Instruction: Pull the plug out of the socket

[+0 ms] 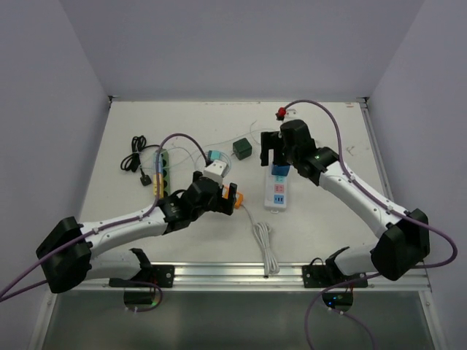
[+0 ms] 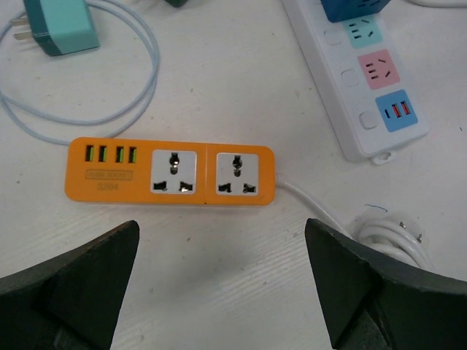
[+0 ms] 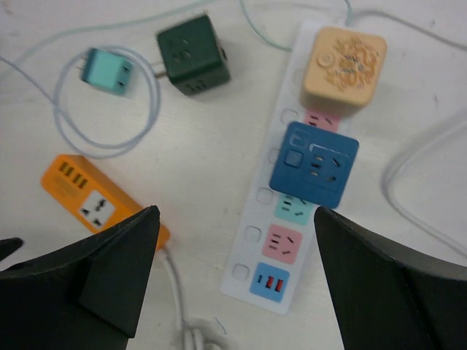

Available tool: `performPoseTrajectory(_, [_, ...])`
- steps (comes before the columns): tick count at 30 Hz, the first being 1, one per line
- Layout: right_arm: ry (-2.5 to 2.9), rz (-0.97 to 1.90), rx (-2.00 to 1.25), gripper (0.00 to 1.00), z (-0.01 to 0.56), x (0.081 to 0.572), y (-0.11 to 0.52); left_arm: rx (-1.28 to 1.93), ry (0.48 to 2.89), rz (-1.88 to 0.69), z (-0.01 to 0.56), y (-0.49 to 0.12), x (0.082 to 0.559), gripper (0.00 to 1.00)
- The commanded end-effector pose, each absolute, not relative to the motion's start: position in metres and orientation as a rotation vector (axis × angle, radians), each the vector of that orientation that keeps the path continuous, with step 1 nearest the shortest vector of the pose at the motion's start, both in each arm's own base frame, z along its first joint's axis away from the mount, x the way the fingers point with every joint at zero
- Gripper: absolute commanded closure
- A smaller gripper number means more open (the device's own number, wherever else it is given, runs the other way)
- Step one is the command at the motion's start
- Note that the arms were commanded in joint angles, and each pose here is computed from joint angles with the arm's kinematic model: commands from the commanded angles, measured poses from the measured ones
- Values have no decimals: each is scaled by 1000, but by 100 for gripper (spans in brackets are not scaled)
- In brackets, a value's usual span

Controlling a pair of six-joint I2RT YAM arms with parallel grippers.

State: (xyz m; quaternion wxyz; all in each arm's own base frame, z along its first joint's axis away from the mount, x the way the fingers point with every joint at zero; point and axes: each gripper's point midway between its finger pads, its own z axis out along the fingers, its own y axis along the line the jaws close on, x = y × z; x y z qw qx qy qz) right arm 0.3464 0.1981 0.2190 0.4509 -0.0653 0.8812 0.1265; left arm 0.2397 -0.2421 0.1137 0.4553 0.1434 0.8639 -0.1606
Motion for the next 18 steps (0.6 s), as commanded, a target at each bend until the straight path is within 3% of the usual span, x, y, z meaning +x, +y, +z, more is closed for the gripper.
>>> performPoseTrajectory(1, [2284, 149, -38, 9, 174, 346, 166, 354, 2022, -570, 150, -284, 255, 0])
performPoseTrajectory(8, [2311, 39, 17, 1, 157, 360, 157, 410, 2050, -600, 132, -310, 262, 0])
performPoseTrajectory(18, [2396, -58, 87, 1, 108, 393, 150, 444, 2049, -598, 123, -326, 271, 1])
